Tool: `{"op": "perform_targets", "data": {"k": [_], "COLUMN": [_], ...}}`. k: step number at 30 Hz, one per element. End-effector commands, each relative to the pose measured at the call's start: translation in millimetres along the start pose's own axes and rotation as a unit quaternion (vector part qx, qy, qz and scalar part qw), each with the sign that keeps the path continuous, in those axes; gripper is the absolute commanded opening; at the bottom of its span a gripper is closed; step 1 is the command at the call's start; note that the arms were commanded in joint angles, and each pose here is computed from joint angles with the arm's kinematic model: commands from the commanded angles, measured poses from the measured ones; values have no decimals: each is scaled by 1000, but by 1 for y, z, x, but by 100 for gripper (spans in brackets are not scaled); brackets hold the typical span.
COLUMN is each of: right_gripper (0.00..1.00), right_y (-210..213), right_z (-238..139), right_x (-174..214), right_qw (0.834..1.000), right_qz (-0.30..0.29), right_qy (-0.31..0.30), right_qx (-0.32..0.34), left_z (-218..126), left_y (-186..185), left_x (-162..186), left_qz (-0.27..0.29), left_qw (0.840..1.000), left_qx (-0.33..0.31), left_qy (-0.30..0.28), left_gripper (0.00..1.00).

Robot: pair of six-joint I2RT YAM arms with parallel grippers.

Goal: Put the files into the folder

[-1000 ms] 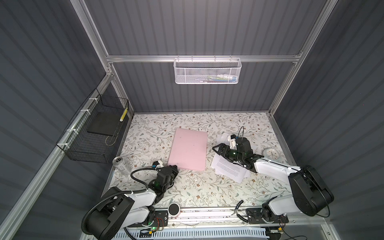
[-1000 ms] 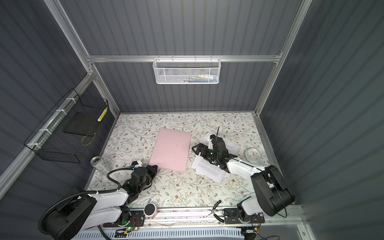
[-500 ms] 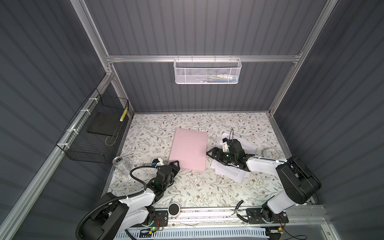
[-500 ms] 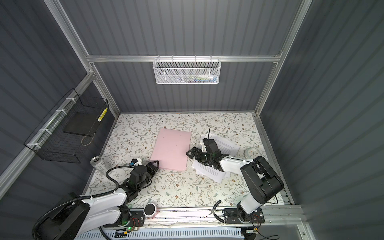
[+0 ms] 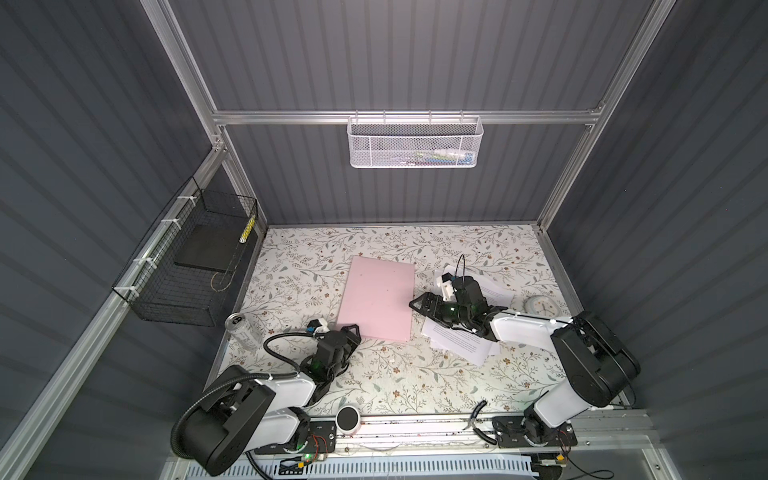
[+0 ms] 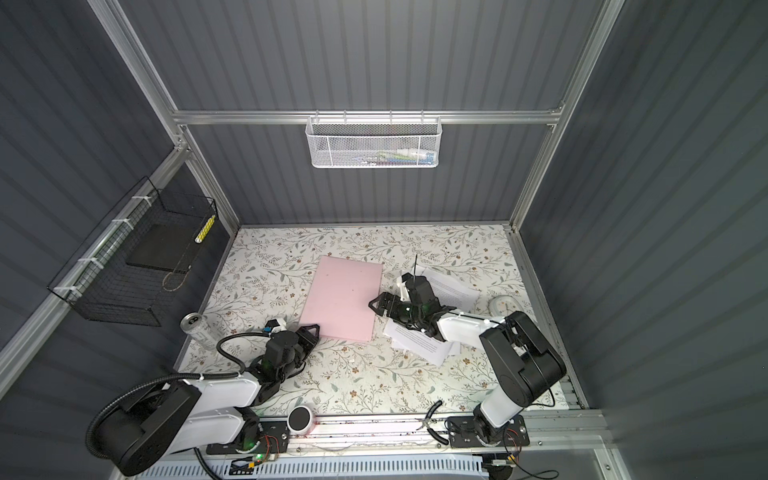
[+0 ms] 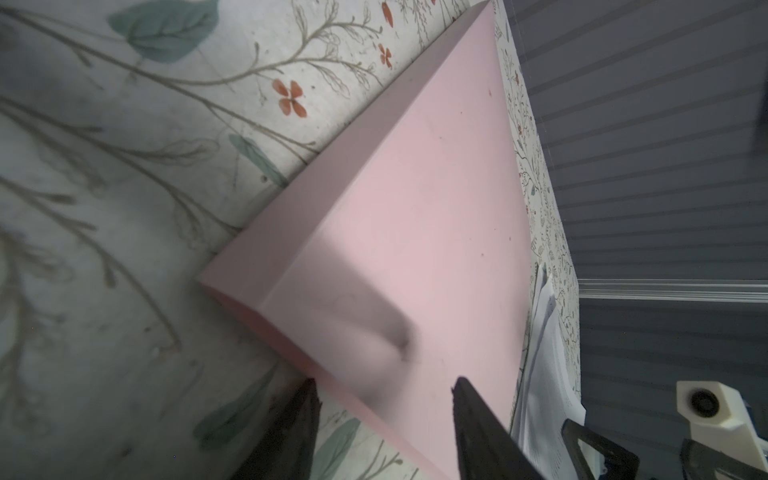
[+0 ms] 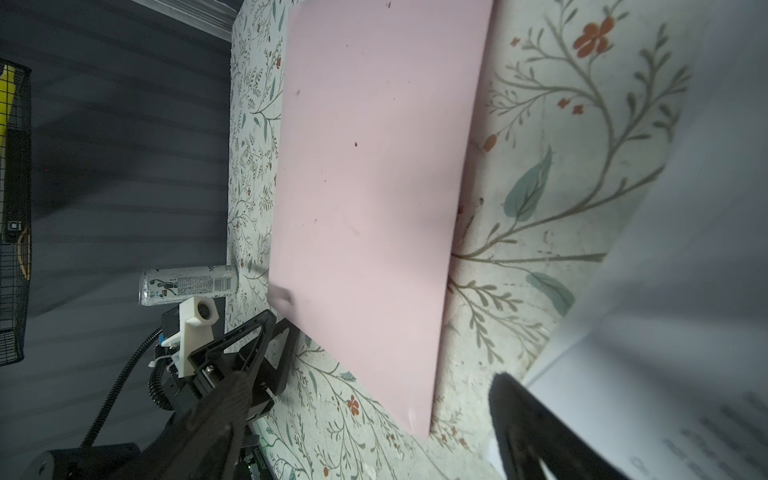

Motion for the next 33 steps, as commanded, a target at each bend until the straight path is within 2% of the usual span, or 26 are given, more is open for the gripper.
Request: {"op": "perform_targets", "data": {"k": [1,12,18,27,33], "right_gripper": [92,92,92,92,92], "right_y": [4,4,2,-1,-2], "right_z": [3,4,6,10,12], "right_x": [-3,-3,-3,-2,-2], "right_qw": [1000,1000,1000,1000,1000], "right_qz": [-9,-13,-12,-9,-11], "right_qy": [0,2,3,9,10], "right_qx": [-3,0,2,2,3], "left_z": [4,16,16,12,17], "left_y": [0,0,3,-10,-8], "left_x": [4,13,13,5,-2], "left_qz": [-4,-33,-26,5,2], "left_qw": [1000,996,998,998,998], "left_qx": [27,76,59,65,63], "left_qy": [2,21,23,2,-3], "left_gripper": [52,49,48,46,46]}}
Point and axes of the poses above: each gripper's point midway between its finger pads, its own z axis out along the fingers, its own y axis along the line the jaws close on, x = y × z, the point moved 7 cm from there along -z, back along the fingers, and after that the axes turned 3 degrees about -z, right-handed, at the moved point
